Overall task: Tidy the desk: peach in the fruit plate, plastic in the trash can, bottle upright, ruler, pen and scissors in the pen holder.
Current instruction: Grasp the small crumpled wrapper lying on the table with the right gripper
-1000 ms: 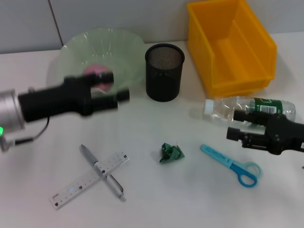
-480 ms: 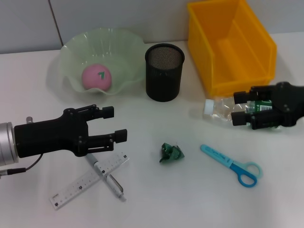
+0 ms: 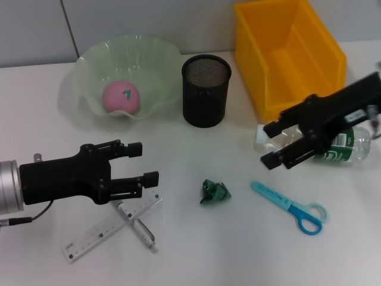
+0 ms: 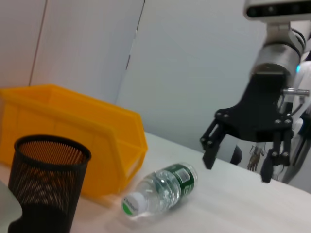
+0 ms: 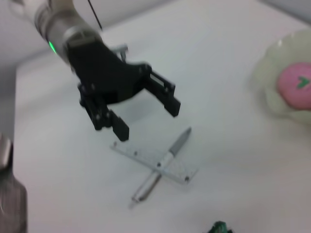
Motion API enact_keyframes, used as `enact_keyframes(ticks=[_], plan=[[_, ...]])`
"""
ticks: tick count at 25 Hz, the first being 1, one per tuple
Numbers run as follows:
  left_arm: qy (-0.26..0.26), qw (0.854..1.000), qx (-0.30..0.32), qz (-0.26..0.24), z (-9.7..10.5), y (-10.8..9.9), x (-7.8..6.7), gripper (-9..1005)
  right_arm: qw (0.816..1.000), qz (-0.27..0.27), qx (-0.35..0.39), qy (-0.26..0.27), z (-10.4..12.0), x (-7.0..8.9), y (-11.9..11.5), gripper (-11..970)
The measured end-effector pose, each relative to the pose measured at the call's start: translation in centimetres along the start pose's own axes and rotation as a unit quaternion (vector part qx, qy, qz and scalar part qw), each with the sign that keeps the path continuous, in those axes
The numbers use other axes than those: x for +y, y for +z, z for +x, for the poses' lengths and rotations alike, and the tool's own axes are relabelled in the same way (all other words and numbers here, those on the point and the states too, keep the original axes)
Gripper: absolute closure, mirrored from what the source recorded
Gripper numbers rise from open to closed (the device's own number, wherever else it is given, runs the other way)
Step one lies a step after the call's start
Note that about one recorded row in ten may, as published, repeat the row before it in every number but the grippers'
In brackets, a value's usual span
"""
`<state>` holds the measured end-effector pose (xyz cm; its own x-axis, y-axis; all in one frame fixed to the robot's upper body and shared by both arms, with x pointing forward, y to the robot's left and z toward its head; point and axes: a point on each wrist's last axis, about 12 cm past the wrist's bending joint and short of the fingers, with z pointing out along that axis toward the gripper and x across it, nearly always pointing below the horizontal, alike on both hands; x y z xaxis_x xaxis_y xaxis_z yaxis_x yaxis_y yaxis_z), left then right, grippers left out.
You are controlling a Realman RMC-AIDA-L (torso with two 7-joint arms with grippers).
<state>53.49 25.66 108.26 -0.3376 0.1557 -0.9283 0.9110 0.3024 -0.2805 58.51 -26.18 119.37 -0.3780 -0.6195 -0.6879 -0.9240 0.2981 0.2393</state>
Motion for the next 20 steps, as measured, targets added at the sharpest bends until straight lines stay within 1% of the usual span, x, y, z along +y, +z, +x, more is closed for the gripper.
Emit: enact_keyframes(ticks=[1, 2, 3, 6, 7, 8, 9, 11, 12, 13, 16, 17, 20], plan=[[0.000, 1.000, 0.000, 0.000, 0.0, 0.0, 0.0, 190, 1.000, 0.002, 0.015, -0.009, -0.6, -0.1, 0.5, 168], [0.000, 1.000, 0.000, 0.000, 0.0, 0.0, 0.0, 190, 0.999, 0.010, 0.042, -0.028, -1.4, -0.3, 1.6, 168], [0.000, 1.000, 0.006, 0.001, 0.1, 0.0, 0.0, 191, 0.999, 0.010, 0.042, -0.028, -1.4, -0.3, 1.6, 168], [-0.001, 1.000, 0.009, 0.000, 0.1, -0.1, 0.0, 191, 0.996, 0.016, 0.069, -0.056, -2.3, -0.3, 3.4, 168], [-0.002, 1.000, 0.010, -0.001, 0.2, -0.3, 0.1, 191, 0.994, 0.019, 0.079, -0.074, -2.6, -0.2, 4.5, 168], [-0.002, 1.000, 0.010, -0.001, 0.2, -0.3, 0.1, 192, 0.994, 0.019, 0.079, -0.074, -2.6, -0.2, 4.5, 168], [-0.008, 1.000, 0.011, -0.007, 0.5, -0.7, 0.0, 192, 0.993, 0.020, 0.082, -0.083, -2.7, -0.1, 5.1, 168], [-0.010, 1.000, 0.010, -0.009, 0.6, -0.8, 0.0, 192, 0.992, 0.019, 0.083, -0.096, -2.6, 0.0, 6.1, 168], [-0.012, 1.000, 0.009, -0.011, 0.7, -0.9, 0.0, 192, 0.991, 0.014, 0.087, -0.104, -2.5, 0.0, 7.0, 167], [-0.012, 1.000, 0.009, -0.011, 0.7, -0.9, 0.0, 193, 0.991, 0.014, 0.087, -0.104, -2.5, 0.0, 7.0, 167], [-0.015, 1.000, 0.008, -0.014, 0.9, -1.1, -0.1, 193, 0.988, 0.011, 0.097, -0.117, -2.2, 0.0, 8.2, 167], [-0.016, 1.000, 0.007, -0.015, 1.0, -1.2, -0.1, 194, 0.986, 0.010, 0.104, -0.127, -2.1, 0.1, 9.1, 167], [-0.017, 1.000, 0.006, -0.017, 1.0, -1.2, -0.1, 194, 0.985, 0.010, 0.109, -0.135, -1.9, 0.1, 9.8, 168]])
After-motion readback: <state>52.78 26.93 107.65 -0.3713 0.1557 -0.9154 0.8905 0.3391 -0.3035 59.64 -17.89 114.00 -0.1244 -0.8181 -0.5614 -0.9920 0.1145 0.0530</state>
